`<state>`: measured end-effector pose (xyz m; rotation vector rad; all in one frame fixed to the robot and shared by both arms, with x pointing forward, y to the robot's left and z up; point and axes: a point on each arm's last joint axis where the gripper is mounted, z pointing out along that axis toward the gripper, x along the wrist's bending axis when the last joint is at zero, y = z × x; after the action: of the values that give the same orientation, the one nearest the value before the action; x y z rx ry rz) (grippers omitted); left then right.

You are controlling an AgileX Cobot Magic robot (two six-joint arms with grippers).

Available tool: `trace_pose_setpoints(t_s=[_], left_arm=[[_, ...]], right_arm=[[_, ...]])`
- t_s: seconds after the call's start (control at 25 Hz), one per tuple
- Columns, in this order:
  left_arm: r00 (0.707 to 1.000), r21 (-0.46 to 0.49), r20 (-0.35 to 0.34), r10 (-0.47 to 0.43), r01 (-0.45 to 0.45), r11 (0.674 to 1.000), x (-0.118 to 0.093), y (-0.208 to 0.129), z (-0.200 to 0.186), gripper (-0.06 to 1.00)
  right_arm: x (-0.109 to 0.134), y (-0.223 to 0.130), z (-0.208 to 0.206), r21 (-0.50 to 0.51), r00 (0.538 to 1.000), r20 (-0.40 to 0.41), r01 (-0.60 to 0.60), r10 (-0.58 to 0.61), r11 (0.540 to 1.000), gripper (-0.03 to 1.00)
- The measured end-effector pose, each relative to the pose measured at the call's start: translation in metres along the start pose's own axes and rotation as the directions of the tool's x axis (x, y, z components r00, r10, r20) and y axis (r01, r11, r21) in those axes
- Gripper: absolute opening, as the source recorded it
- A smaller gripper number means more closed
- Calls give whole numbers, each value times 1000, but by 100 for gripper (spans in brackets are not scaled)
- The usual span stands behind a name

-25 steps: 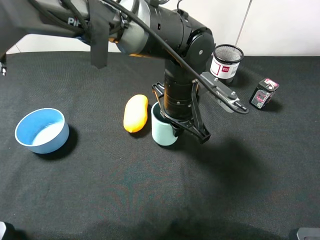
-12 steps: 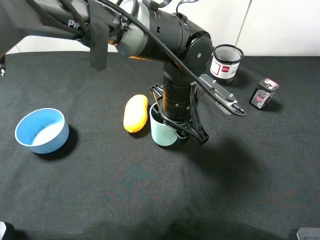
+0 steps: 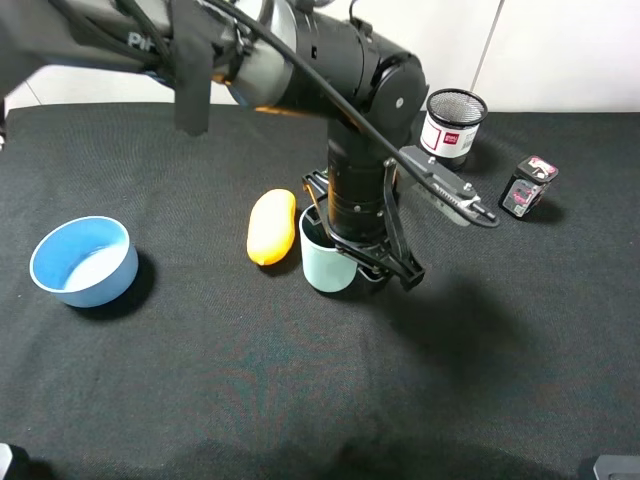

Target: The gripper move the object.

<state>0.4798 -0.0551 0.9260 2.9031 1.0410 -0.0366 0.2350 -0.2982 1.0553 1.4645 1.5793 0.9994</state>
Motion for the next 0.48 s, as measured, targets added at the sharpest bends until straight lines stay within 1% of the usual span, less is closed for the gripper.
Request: trace_pose_setpoints(t_s=[0.2,0.48], left_arm=[[1000,7,2,3,-3,1000,-1,5,-18,74],[1000,55,1,7,-7,998,-3,7,-40,76]], right_arm=[[0,0,0,0,1000,0,0,0,1000,69],[0,0,0,0,1000,0,0,0,1000,69]])
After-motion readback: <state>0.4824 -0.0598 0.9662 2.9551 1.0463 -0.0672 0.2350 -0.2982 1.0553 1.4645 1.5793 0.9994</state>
